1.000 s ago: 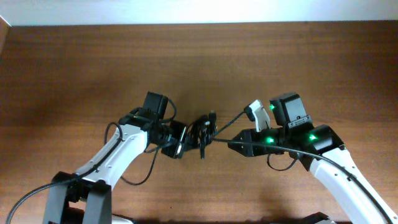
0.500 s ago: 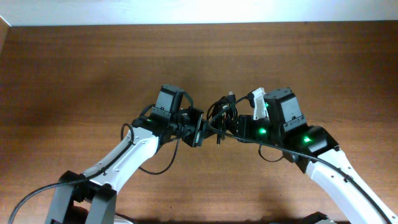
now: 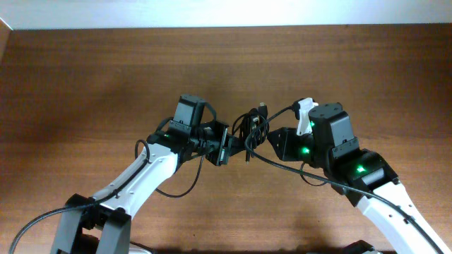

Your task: Untangle cables

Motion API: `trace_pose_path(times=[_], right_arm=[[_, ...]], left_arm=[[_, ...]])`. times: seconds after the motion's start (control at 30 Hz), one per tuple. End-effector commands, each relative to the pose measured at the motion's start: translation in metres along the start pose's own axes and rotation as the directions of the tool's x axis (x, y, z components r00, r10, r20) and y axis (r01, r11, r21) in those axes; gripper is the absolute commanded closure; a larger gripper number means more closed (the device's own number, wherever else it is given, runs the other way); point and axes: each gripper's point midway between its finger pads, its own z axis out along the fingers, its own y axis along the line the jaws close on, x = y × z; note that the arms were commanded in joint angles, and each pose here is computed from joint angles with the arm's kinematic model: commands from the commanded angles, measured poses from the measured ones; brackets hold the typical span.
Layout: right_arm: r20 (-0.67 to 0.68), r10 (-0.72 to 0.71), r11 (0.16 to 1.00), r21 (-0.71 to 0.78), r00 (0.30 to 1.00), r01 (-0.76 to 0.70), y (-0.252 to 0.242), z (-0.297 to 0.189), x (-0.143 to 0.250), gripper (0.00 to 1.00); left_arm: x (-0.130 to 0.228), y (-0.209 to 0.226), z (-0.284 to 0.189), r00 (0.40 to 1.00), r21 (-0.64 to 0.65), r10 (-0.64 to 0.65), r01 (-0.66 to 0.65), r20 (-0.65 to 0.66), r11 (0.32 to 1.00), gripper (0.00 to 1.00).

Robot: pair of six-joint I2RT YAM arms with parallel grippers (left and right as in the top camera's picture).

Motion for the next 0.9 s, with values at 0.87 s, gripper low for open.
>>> trace_pose_path(times=[0.87], right_arm=[[0.033, -0.194, 0.980, 0.059, 0.980, 0.192, -0.007, -0.007, -0.009, 0.77]], left_arm=[[0.036, 0.003, 0.018, 0.382, 0.031, 0.923, -0.923, -0.041, 0.383, 1.00]])
